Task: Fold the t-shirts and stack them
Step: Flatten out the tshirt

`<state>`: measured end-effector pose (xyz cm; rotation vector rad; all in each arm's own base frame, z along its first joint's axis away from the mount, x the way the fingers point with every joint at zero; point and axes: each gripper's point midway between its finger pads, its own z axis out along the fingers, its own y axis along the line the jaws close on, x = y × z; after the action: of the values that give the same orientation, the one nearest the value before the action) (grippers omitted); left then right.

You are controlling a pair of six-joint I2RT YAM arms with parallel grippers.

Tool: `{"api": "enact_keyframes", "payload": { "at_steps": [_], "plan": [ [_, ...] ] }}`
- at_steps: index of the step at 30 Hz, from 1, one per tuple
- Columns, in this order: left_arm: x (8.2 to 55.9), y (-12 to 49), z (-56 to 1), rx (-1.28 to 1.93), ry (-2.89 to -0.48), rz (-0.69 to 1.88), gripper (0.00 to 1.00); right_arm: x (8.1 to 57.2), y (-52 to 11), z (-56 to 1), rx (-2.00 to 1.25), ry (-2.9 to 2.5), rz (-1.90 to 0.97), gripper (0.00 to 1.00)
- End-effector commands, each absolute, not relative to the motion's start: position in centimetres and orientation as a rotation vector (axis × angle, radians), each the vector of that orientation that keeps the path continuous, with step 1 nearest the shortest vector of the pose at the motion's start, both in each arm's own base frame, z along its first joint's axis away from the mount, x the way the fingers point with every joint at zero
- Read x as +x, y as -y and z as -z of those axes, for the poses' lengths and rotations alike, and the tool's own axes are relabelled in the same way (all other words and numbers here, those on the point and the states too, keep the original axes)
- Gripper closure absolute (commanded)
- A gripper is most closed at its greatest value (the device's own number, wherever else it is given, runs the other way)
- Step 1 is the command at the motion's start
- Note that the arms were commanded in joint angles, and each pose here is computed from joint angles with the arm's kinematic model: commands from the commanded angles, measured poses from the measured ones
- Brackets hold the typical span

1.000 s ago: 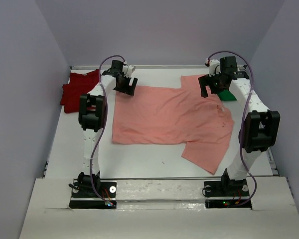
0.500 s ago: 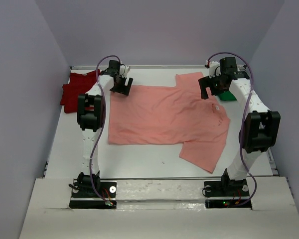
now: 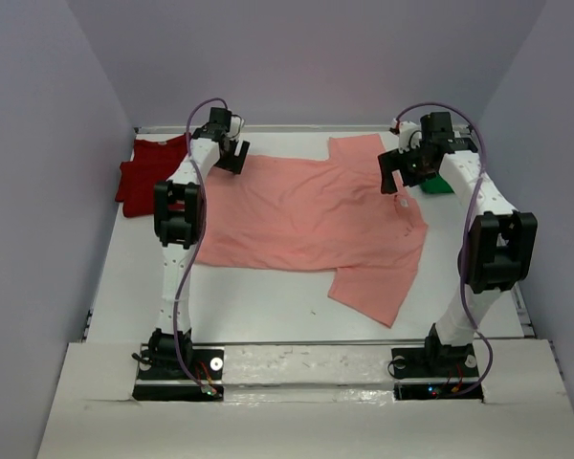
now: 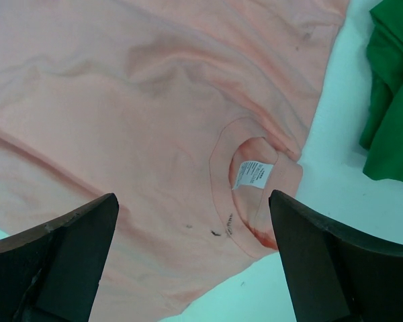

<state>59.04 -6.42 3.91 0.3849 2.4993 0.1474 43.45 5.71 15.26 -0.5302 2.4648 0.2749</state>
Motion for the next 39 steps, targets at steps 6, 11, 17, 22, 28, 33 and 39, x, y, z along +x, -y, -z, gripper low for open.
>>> {"api": "enact_keyframes", "payload": {
  "at_steps": [6,11,17,22,28,33,39],
  "plan": [
    [60.0,4.0,-6.0,0.347,-2.472,-0.232,0.01,46.1,-8.8,-9.0,-0.575,-2.584,-0.563,0.00],
    [59.0,4.4,-7.3,0.349,-2.469,-0.198,0.01,49.3,-11.2,-10.1,-0.618,-2.504,-0.744,0.00],
    [58.1,4.6,-8.8,0.364,-2.458,-0.177,0.01,52.0,-11.2,-9.5,-0.637,-2.470,-0.722,0.00],
    [57.9,4.7,-9.9,0.361,-2.453,-0.170,0.01,51.7,-10.7,-8.1,-0.617,-2.521,-0.696,0.00],
    [57.5,4.6,-11.5,0.355,-2.438,-0.171,0.01,51.3,-9.9,-6.4,-0.604,-2.567,-0.641,0.00],
    [57.5,4.0,-13.3,0.355,-2.407,-0.215,0.01,51.5,-10.5,-6.8,-0.632,-2.500,-0.671,0.00],
    [57.0,3.6,-15.5,0.349,-2.364,-0.244,0.01,52.6,-10.4,-5.4,-0.648,-2.483,-0.650,0.00]
  ]
}}
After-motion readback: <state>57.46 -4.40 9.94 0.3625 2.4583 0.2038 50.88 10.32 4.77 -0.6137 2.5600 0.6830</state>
